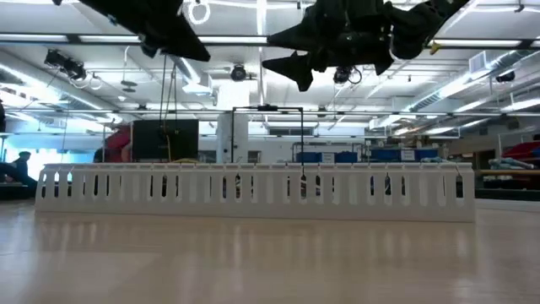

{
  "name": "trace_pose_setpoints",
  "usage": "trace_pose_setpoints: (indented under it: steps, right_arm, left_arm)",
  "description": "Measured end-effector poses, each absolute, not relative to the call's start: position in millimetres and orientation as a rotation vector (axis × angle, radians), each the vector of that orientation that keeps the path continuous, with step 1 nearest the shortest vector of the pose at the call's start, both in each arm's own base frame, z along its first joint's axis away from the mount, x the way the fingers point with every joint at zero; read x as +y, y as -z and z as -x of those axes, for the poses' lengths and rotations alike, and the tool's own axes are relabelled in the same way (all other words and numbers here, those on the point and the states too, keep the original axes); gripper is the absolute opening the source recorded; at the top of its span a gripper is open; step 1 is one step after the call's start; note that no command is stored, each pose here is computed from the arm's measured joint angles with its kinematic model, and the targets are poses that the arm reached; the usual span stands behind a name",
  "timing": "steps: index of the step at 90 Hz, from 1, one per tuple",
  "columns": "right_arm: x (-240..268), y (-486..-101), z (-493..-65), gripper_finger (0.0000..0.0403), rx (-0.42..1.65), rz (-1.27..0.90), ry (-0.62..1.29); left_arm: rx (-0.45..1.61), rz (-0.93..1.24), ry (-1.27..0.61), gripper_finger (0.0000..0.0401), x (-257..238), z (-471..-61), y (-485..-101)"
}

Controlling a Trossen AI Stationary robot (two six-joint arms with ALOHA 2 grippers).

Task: Ziptie cables
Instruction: Wrap the cable wires with the black zip tie

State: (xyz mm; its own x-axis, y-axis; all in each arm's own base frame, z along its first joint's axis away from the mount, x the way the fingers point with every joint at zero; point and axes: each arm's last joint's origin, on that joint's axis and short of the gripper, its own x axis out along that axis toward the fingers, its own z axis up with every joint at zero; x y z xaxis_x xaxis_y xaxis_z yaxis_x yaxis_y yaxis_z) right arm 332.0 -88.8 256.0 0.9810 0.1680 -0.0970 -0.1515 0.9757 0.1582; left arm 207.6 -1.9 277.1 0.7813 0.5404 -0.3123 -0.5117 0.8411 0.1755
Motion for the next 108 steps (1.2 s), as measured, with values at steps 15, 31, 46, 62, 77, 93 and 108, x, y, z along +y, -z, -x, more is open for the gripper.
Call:
trace_pose_setpoints:
  steps: [15,31,46,62,77,93,108]
  right_arm:
    - [-84.3,-246.7,-333.6,0.0257,0.197,-0.181,0.015]
    - [-59.9,-232.1,-335.3,0.0239,0.353,-0.155,0.078]
    - [-36.0,-211.5,-344.4,0.0224,0.440,-0.058,0.096]
    - [-23.4,-178.3,-361.4,0.0209,0.469,0.006,0.040]
    - [-30.9,-166.8,-377.2,0.0203,0.492,0.037,0.048]
    - [-34.3,-152.6,-391.9,0.0204,0.585,0.078,0.036]
    - [-33.8,-140.9,-401.6,0.0201,0.613,0.079,-0.006]
  left_arm:
    - [0.421,-0.048,-0.586,0.0000,-1.2,-201.2,-271.6]
    - [0.445,-0.041,-0.590,0.0000,-1.0,-199.4,-269.3]
    - [0.446,-0.054,-0.585,0.0000,-1.1,-199.7,-269.6]
    - [0.424,-0.042,-0.562,0.0000,-1.8,-201.2,-271.6]
    - [0.425,-0.033,-0.541,0.0000,-2.4,-201.5,-271.6]
    - [0.426,-0.031,-0.536,0.0000,-2.5,-201.5,-271.3]
    - [0.431,-0.042,-0.533,0.0000,-2.5,-201.4,-271.1]
